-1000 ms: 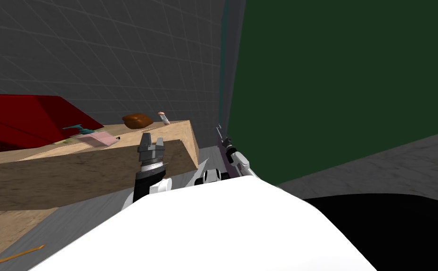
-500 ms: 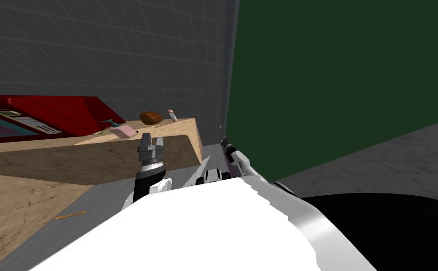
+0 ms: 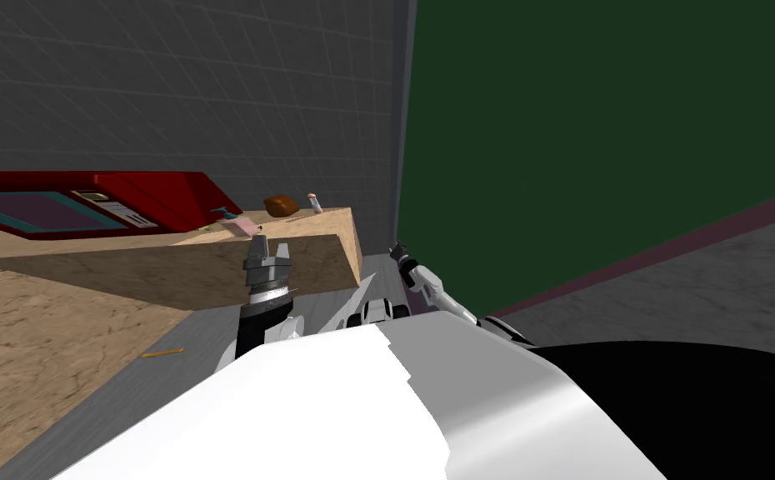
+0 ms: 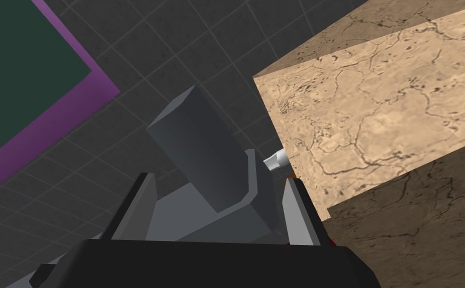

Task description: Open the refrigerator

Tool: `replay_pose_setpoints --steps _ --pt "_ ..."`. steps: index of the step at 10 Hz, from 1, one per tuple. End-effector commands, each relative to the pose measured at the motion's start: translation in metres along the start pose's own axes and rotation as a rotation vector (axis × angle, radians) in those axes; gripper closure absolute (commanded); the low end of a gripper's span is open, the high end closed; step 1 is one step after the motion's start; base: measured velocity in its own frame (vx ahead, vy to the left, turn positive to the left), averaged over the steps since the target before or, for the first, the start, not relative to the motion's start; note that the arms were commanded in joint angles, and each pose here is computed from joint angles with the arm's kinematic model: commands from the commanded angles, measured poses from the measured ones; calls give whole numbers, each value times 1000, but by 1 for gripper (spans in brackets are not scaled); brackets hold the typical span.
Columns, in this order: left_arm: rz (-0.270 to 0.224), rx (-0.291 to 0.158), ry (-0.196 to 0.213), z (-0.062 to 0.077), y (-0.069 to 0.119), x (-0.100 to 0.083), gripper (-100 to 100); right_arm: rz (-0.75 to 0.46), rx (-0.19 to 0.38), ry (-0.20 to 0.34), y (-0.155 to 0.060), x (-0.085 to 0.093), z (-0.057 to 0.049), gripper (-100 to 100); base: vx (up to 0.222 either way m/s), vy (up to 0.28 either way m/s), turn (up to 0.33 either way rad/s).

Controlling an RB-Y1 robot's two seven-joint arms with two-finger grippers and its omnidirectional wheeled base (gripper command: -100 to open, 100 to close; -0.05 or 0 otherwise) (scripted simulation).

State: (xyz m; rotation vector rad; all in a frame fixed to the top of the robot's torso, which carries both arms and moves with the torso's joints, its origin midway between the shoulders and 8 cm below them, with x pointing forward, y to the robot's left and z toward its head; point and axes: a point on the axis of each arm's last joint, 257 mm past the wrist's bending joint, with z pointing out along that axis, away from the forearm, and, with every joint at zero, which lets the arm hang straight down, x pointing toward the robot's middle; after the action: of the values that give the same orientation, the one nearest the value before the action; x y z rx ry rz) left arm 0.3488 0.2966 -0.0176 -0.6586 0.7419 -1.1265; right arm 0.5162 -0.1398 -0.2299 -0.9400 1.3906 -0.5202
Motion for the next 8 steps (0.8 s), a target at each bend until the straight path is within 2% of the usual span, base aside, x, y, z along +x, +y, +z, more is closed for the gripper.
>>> replay_pose_setpoints --steps 1,4,5,6,7,8 --pt "0 0 0 0 0 0 0 -35 -6 -16 -11 0 6 100 -60 8 69" --pt "0 0 0 0 0 0 0 -42 -17 -23 -11 -1 7 100 -56 -3 69" --pt "0 0 0 0 0 0 0 -16 -27 -16 0 -1 3 100 -40 -4 -34" --pt "0 0 0 0 0 0 0 -22 -55 -73 12 -26 -2 100 -77 -25 32" --pt "0 0 0 0 0 0 0 -22 -55 -73 12 -26 -2 100 -84 -29 64" --pt "0 0 0 0 0 0 0 -27 -68 -101 17 -38 -5 100 -77 -25 103"
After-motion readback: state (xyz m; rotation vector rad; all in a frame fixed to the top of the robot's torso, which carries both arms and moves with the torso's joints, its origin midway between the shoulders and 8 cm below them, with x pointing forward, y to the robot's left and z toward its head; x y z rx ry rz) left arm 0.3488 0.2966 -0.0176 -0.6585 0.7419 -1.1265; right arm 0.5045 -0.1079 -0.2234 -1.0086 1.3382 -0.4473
